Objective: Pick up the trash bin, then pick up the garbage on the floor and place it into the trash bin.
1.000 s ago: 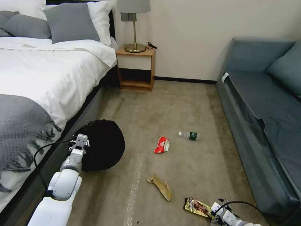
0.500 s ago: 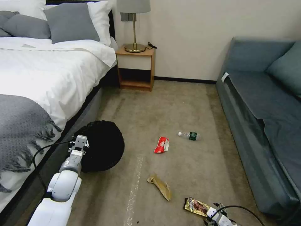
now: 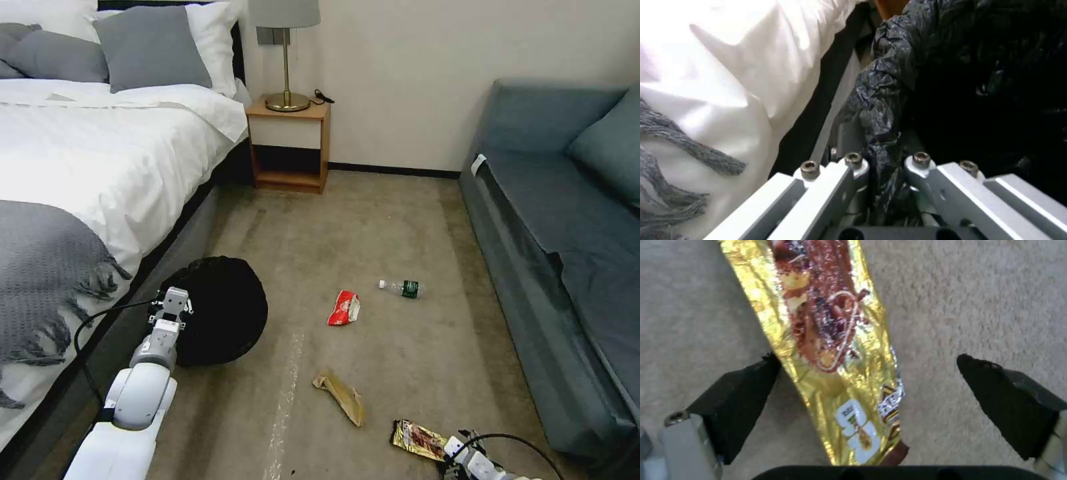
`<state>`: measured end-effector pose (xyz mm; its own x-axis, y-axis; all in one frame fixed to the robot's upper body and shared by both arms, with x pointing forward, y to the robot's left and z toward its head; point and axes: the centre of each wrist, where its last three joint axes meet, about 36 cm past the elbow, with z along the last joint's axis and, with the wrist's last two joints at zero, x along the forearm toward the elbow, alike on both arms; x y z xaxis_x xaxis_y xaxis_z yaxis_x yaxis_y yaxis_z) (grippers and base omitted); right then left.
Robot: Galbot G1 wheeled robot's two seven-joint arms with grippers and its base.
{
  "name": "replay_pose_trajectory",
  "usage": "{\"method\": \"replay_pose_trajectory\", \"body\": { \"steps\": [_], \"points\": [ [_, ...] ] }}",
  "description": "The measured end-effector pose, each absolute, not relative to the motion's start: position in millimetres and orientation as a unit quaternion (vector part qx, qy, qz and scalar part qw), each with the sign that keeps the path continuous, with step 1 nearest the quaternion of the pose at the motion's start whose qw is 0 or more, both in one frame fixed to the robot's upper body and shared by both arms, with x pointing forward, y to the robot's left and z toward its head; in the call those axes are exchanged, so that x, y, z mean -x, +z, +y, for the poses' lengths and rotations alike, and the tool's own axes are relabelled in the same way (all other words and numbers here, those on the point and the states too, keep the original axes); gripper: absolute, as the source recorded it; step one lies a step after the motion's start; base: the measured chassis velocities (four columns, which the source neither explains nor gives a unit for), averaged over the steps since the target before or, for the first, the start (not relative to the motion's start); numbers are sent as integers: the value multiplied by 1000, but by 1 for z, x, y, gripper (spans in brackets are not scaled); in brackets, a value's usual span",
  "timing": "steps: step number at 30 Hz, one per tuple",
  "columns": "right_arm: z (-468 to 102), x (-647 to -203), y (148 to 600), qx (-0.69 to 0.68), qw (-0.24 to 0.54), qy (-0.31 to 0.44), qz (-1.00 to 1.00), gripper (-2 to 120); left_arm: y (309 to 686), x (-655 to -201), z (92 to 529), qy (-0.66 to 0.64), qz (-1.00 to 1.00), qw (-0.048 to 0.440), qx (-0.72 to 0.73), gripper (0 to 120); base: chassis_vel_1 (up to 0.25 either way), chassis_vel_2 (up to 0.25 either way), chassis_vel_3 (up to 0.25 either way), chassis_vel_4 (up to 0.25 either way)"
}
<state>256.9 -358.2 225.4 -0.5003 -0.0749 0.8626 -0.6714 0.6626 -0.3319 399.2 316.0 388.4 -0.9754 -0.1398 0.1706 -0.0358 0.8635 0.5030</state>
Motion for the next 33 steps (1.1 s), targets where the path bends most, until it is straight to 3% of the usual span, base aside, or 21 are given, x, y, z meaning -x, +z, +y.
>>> {"method": "replay_pose_trajectory", "body": {
  "steps": [8,9,12,26,33],
  "points": [
    [-364,-265,224,-236,442,337,-797,90,387,-400,316,-256,-960,103,-47,4,0,0,0,0],
    [-365,-266,224,-238,443,336,-797,81,387,-401,317,-256,-960,103,-48,4,0,0,0,0],
    [-366,-266,223,-242,444,335,-795,74,387,-401,317,-256,-960,103,-49,4,0,0,0,0],
    [-372,-267,216,-255,444,331,-793,51,387,-403,316,-256,-960,102,-48,4,0,0,0,0],
    [-373,-265,215,-257,446,330,-791,32,389,-402,316,-256,-961,99,-48,4,0,0,0,0]
  ]
}}
